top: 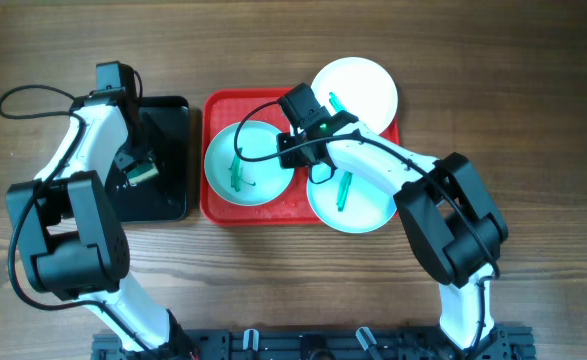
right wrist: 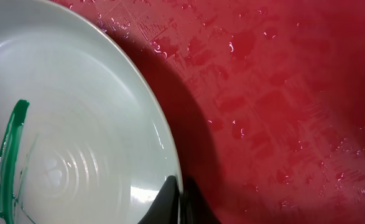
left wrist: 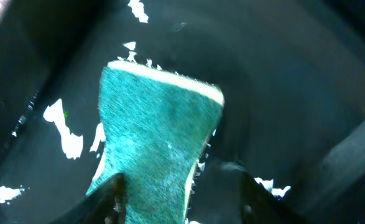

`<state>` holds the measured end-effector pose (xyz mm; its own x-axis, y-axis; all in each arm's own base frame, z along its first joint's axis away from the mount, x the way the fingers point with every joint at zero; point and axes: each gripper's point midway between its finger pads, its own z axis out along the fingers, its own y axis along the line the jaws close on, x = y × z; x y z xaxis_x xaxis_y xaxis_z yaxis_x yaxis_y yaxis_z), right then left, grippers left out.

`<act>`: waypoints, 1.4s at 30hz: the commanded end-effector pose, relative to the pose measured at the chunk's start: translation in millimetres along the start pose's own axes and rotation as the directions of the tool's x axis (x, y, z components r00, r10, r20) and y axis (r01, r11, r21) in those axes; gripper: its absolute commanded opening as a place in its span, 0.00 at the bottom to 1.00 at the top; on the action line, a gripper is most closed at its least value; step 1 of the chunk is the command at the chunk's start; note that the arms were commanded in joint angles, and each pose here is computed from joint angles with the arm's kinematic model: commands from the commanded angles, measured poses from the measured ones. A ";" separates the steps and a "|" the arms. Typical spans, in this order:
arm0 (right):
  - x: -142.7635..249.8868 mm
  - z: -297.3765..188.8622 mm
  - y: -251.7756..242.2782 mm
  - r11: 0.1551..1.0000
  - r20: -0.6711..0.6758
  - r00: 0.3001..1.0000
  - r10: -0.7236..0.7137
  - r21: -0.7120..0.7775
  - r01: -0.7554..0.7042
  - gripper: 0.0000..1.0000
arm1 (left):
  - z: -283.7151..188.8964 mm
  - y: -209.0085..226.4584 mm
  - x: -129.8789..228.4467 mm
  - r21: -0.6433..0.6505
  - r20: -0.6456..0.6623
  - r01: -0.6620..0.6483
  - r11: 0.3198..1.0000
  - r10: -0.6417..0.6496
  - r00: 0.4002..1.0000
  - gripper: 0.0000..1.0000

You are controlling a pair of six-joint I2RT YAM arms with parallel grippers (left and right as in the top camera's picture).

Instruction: Clean dirty plates on tray and stack at the side

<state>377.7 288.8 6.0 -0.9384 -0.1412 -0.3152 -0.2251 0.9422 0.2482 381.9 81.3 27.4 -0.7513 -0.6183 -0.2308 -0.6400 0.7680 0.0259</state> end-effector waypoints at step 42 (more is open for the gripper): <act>18.3 2.2 10.9 0.978 -0.155 0.988 0.024 -0.202 -0.055 0.04 | -108.0 -73.7 21.9 0.448 0.041 -0.357 0.820 0.380 0.924 0.04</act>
<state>364.1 295.0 5.3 -0.9646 -0.1446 -0.2204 -0.2209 0.8997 0.3766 395.3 31.9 109.3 -0.8880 -0.3976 -0.2311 -0.3454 0.9084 -0.2356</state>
